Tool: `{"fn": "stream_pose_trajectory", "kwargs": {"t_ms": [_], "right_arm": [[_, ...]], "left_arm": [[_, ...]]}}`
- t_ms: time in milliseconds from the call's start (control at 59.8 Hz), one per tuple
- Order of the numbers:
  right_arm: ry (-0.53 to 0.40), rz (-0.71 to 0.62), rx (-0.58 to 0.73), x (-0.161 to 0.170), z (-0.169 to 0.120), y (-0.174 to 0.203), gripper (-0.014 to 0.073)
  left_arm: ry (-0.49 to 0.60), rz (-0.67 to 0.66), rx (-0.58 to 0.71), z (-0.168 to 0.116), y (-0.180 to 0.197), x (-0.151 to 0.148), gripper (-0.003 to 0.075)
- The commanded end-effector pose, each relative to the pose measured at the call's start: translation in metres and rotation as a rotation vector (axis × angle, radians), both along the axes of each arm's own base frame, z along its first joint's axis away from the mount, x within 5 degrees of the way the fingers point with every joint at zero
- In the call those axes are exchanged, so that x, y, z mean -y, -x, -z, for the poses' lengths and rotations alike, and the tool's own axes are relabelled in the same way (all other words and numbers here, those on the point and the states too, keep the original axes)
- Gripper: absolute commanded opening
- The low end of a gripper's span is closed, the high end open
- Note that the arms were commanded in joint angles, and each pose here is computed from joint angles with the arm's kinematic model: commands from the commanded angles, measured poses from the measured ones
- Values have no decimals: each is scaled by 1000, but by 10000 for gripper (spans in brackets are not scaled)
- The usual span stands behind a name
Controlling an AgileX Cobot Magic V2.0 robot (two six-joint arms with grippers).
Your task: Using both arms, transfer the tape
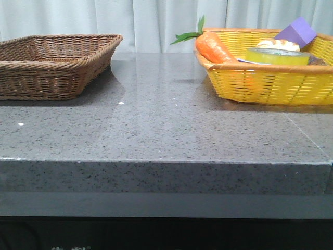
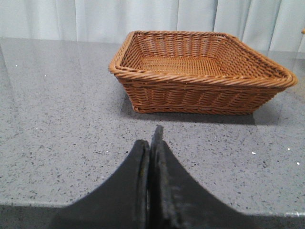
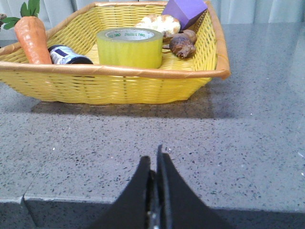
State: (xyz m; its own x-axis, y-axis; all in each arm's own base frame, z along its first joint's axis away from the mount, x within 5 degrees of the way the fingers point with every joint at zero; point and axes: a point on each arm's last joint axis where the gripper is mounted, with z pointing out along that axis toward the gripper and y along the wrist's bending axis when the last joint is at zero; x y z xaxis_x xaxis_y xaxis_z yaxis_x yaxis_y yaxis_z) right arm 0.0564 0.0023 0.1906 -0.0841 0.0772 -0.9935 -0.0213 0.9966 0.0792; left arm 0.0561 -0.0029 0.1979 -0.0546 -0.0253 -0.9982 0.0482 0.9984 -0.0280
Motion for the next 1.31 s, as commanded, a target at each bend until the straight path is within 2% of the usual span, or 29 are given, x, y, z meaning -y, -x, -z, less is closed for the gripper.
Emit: {"fn": "stream_pose_trajectory", "kwargs": {"t_ms": [0,84,184,284,418,552,719,920,987,1021,1037,1054,1071,1088,1188,1221,1288], "right_arm": [[15,11,142,1,-18,3,-90],[14,14,166,1,-21,3,-90],[11,25,263,2,-32,5,-90],[9,23,303,2,-49,9,-90],[10,11,305,1,-84,16,-88],[12,2,275,0,-122,13,-88],[-17,-13,223,-1,-160,-1,-88],[-96,-33,193,-3,-174,-12,-74],[-95,-35,171,-3,-172,-14,14],[-95,-36,165,-3,-171,-15,77],[-95,-36,165,-3,-171,-15,105],[-95,-36,164,-3,-171,-15,150],[-95,-36,164,-3,-171,-15,181],[-95,-36,165,-3,-171,-15,229],[-95,-35,167,-3,-171,-15,469],[-95,-35,166,-3,-171,-15,526],[-95,-35,158,-3,-169,-15,587]], "left_arm": [[28,-6,99,1,0,0,-20],[95,-9,182,-8,1,-1,-20],[162,-3,231,-28,4,-1,-20],[156,7,229,-54,9,-1,-20],[77,1,183,-93,8,0,-20],[35,-7,97,-121,-11,0,-20],[29,-9,-22,-135,-40,1,-20],[34,-9,-31,-136,-51,2,-12],[34,-9,-31,-136,-51,2,56],[34,-9,-31,-136,-51,2,134],[34,-9,-31,-136,-51,2,148],[34,-9,-31,-136,-51,2,206],[34,-9,-31,-136,-51,2,221],[34,-9,-31,-136,-51,2,288],[34,-9,-31,-136,-51,2,506],[34,-9,-31,-136,-51,2,555],[34,-9,-31,-136,-51,2,591]]}}
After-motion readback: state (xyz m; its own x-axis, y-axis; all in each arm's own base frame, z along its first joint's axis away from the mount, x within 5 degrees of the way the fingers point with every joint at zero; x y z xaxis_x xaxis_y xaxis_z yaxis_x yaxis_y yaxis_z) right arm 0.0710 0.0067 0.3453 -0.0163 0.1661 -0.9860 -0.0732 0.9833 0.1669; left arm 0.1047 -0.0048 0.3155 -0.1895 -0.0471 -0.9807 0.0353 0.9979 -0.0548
